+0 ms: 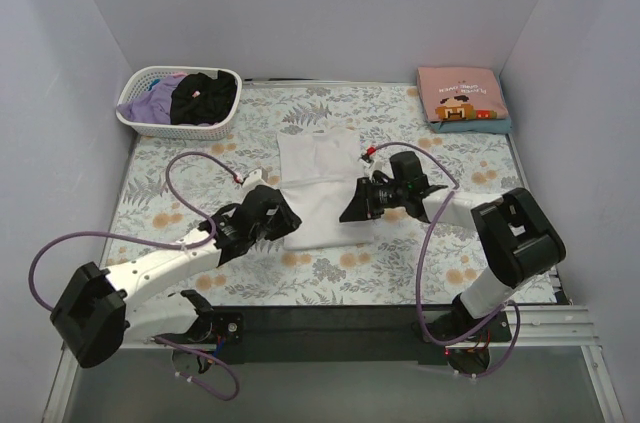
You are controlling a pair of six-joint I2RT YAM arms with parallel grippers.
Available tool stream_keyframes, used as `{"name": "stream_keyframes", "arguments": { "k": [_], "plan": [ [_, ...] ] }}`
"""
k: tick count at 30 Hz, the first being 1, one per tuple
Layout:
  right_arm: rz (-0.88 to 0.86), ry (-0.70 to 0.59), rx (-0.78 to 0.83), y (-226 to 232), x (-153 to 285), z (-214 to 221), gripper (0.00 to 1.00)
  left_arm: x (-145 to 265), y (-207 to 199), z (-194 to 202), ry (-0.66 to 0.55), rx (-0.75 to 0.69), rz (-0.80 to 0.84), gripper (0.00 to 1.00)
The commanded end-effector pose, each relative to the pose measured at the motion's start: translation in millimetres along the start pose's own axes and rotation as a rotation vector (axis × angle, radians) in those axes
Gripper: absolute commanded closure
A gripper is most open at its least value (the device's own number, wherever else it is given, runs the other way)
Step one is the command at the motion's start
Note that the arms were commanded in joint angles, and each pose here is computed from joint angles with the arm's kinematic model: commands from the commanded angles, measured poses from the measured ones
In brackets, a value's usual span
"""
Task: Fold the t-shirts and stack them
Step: Fold the tshirt
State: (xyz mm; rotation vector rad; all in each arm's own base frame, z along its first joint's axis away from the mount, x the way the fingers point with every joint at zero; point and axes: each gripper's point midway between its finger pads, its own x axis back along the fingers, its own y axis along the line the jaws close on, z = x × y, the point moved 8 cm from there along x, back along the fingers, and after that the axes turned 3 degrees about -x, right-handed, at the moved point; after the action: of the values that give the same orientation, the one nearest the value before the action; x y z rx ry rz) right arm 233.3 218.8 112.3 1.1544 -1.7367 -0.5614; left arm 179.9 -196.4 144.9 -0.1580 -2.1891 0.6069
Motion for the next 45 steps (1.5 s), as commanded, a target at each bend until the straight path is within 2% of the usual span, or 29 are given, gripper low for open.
{"name": "stream_keyframes", "arguments": {
  "k": [1, 2, 5, 8, 11, 14, 17, 21, 22, 24, 26, 27, 28, 29, 30, 31, 32, 37, 45],
  "plan": [
    [-0.145, -0.041, 0.014, 17.8, 11.7, 7.0, 0.71, -1.0, 5.4, 6.8, -0.022, 0.069, 0.131, 0.7],
    [-0.131, -0.03, -0.024, 9.4, 13.7, 20.5, 0.71, -0.8, -0.1, 5.6, -0.02, 0.096, 0.206, 0.72],
    [-0.13, -0.04, -0.06, -5.5, 15.2, 34.5, 0.71, -15.9, 17.1, 18.4, 0.017, 0.141, 0.197, 0.74],
    [-0.119, -0.051, -0.142, -28.3, 19.3, 51.4, 0.72, -27.6, 36.9, 28.9, 0.073, 0.189, 0.132, 0.76],
    [-0.096, -0.045, -0.211, -46.7, 21.3, 65.3, 0.72, -34.9, 61.0, 40.6, 0.133, 0.31, 0.007, 0.78],
    [-0.081, -0.029, -0.269, -56.2, 22.5, 78.1, 0.72, -32.7, 71.6, 49.0, 0.153, 0.372, -0.023, 0.79],
    [-0.107, -0.031, -0.26, -49.6, 26.1, 76.4, 0.73, -23.5, 69.9, 46.1, 0.147, 0.381, -0.013, 0.8],
    [-0.095, -0.09, -0.19, -31.0, 37.5, 61.4, 0.72, -6.2, 57.4, 22.4, 0.048, 0.347, 0.014, 0.78],
    [-0.036, -0.08, -0.229, -33.1, 39.2, 64.3, 0.72, -0.5, 61.1, 21.7, 0.047, 0.336, -0.026, 0.77],
    [0.034, -0.089, -0.156, -27.1, 42.7, 53.0, 0.72, 5.2, 60.4, 12.1, 0.005, 0.317, -0.068, 0.72],
    [0.218, -0.044, -0.193, -31.9, 47.7, 57.8, 0.71, 11.2, 56.4, 2.8, 0.003, 0.262, -0.113, 0.67],
    [0.26, -0.05, -0.106, -20.3, 47.7, 43.6, 0.7, 12.2, 55.8, 0.3, 0.007, 0.239, -0.136, 0.61],
    [0.402, -0.057, -0.097, -23.6, 51.2, 40.4, 0.68, 14.3, 48.4, -9.2, -0.007, 0.217, -0.144, 0.58],
    [0.5, -0.005, -0.117, -22.2, 56.6, 47.2, 0.65, 15.4, 51.9, -7.9, 0.018, 0.185, -0.19, 0.56],
    [0.559, 0.015, -0.077, -13.9, 55.7, 48.9, 0.62, 11.4, 54.7, -6.3, 0.043, 0.146, -0.234, 0.51],
    [0.671, -0.034, -0.032, -11.0, 59.6, 34.0, 0.54, 12.0, 50.2, -12.3, 0.039, 0.126, -0.243, 0.47],
    [0.723, 0.004, -0.032, -8.3, 62.5, 38.8, 0.52, 12.4, 52.7, -10.7, 0.058, 0.103, -0.271, 0.46],
    [0.83, 0.046, 0.01, -1.4, 55.3, 36.6, 0.51, 10.4, 47.1, -11.3, 0.077, 0.038, -0.294, 0.36],
    [0.883, 0.104, 0.033, -0.6, 35.4, 40.1, 0.51, 7.5, 38.9, -3.4, 0.106, -0.002, -0.286, 0.36]
  ]
}}
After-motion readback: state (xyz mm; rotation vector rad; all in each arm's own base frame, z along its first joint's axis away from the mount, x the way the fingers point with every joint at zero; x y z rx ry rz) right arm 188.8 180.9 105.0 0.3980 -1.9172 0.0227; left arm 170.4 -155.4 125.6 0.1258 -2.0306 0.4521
